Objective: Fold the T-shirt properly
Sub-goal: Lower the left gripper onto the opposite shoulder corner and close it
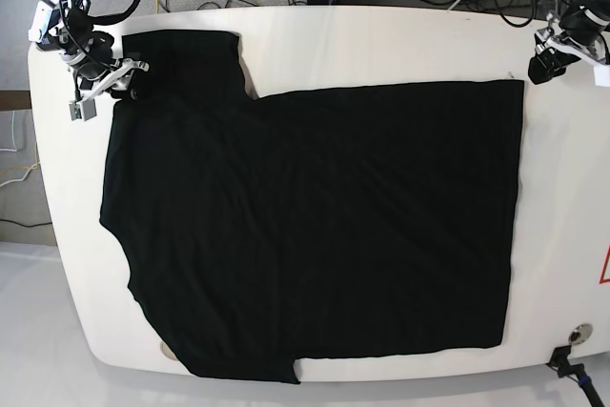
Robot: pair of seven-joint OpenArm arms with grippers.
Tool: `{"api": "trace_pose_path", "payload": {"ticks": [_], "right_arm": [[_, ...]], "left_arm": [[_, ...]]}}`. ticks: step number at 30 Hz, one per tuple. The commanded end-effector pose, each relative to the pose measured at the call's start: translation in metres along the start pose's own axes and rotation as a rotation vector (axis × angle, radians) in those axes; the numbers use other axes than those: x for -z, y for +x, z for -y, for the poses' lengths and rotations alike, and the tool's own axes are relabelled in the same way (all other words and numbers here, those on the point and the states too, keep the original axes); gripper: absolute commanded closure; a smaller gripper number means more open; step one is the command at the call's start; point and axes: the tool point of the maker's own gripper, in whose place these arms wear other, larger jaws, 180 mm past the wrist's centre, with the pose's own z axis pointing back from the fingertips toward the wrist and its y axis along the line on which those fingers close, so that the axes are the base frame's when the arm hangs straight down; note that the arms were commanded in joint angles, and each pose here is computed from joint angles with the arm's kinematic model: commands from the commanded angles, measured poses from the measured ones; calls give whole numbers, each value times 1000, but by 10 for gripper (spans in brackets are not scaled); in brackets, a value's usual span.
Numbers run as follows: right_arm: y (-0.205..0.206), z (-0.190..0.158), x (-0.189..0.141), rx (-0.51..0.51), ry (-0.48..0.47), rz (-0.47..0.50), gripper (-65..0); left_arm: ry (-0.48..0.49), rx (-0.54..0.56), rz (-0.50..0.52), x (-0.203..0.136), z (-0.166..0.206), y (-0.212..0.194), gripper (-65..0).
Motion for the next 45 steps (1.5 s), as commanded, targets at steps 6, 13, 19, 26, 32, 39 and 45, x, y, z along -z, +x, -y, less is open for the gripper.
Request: {"api": "trace_pose_path", "payload": {"ticks": [6,13,19,26,32,39,45], "right_arm": [[-30,0,6,-10,-8,-121,-303],[-34,-7,8,-17,11,-134,-303],[-8,-12,8,-20,38,-35,-299],[-12,-15,8,-27,41,-47,-72],[-15,-18,9,-24,47,-52,0],[-15,-21,10,-29,52,-54,0],[-15,-22,9,-33,51,-54,0]], "left_arm": [[-14,22,35,-4,3,12,-233],[-8,22,35,-4,2,12,-233],[-4,20,43,-4,1,15,-234],[-11,23,58,-2,3,19,-238],[-14,17,66,0,3,22,-250],[-5,18,37,5,-6,25,-261],[7,62,9,5,-13,35,-262]]}}
